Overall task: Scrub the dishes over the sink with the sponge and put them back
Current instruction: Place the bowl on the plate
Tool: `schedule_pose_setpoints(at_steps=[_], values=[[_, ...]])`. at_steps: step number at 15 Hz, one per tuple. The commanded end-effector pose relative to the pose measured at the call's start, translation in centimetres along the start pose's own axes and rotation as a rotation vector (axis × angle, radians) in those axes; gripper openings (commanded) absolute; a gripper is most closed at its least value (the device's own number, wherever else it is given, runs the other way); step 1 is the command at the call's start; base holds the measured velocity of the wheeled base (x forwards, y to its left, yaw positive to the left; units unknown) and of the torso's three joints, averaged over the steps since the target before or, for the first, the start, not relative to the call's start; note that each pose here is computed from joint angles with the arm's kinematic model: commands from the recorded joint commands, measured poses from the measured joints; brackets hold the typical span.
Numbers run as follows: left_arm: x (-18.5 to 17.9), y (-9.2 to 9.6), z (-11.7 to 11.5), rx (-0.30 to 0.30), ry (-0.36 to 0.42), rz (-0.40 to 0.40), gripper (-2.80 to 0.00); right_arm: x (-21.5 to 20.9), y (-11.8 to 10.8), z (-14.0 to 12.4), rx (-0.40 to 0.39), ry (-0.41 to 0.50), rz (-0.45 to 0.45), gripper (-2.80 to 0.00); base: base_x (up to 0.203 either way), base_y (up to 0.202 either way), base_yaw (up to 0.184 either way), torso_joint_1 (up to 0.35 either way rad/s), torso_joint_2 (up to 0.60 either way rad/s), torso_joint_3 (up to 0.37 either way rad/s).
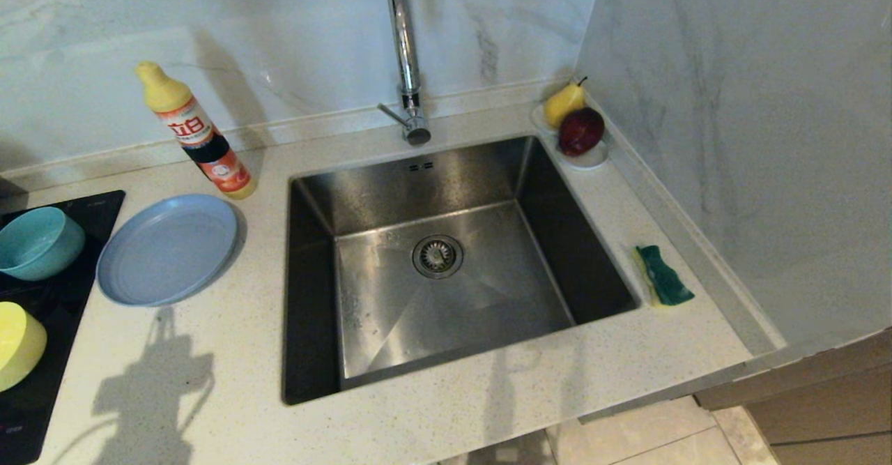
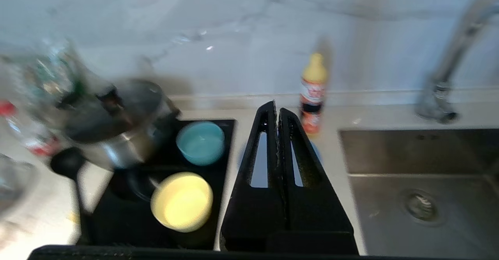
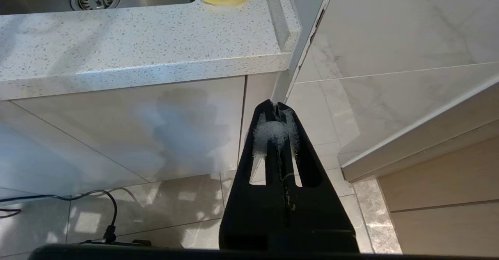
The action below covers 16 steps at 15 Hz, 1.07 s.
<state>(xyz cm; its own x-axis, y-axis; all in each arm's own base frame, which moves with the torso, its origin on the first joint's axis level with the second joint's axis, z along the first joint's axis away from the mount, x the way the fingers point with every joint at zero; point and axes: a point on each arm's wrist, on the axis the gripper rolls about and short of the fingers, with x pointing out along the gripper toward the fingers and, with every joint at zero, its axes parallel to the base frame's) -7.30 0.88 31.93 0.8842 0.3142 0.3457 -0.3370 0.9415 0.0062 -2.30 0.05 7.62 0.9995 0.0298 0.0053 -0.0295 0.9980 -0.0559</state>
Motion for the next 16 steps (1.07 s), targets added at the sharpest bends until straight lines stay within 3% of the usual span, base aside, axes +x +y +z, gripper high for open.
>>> schedule_pose_setpoints(at_steps=[1, 5, 9, 12, 16], values=[[7.6, -2.4, 1.2, 0.085, 0.166, 0.029, -2.80, 0.0, 0.0, 0.0, -0.001, -0.002, 0.001, -2.80, 0.000, 0.000, 0.000, 0.000, 0.00, 0.000], [15.4, -5.2, -1.2, 0.165, 0.370, 0.124, -2.80, 0.0, 0.0, 0.0, -0.001, -0.002, 0.001, -2.80, 0.000, 0.000, 0.000, 0.000, 0.00, 0.000], [21.7, -6.1, -6.6, 0.125, 0.575, 0.219, -2.80, 0.0, 0.0, 0.0, -0.001, -0.002, 0.001, -2.80, 0.000, 0.000, 0.000, 0.000, 0.00, 0.000], [26.3, -3.9, -9.3, 0.035, 0.652, 0.285, -2.80, 0.0, 0.0, 0.0, -0.001, -0.002, 0.001, -2.80, 0.000, 0.000, 0.000, 0.000, 0.00, 0.000], [28.1, 0.1, -10.5, -0.059, 0.678, 0.309, -2.80, 0.0, 0.0, 0.0, -0.001, -0.001, 0.001, -2.80, 0.000, 0.000, 0.000, 0.000, 0.00, 0.000]])
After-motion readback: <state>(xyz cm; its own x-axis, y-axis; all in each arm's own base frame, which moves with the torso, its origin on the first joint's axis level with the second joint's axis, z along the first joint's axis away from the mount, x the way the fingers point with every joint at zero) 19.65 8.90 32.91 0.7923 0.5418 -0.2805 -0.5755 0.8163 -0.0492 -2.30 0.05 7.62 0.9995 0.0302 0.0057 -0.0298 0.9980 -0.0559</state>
